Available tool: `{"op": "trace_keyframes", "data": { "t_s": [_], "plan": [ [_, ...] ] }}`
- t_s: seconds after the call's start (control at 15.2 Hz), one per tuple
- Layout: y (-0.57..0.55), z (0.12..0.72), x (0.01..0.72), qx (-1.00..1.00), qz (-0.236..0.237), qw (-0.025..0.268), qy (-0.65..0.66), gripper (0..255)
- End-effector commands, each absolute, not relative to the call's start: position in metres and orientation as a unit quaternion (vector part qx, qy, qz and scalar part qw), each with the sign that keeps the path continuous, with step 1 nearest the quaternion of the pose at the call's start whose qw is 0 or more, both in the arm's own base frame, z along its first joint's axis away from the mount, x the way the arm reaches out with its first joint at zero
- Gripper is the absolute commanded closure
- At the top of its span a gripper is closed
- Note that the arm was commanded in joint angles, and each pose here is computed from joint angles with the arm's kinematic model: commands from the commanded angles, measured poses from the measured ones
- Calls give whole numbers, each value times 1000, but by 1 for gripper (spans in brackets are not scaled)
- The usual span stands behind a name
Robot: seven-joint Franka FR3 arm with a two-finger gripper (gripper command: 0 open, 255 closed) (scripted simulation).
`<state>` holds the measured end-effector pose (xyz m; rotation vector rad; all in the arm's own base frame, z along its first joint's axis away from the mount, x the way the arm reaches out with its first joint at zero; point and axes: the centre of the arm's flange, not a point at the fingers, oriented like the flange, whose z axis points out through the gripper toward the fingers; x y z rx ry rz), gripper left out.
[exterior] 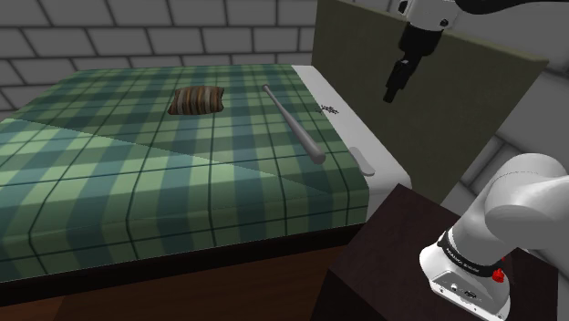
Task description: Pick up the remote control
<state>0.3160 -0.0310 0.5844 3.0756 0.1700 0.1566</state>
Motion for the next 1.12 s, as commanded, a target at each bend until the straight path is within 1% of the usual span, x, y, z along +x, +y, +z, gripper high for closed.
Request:
{"op": "trace_keyframes", "data": {
  "t_s": [0.0,1.06],
  "plan": [
    [-31,584,316,997,51,29,55,0],
    [-145,424,401,998,32,15,-59,0]
  ]
}}
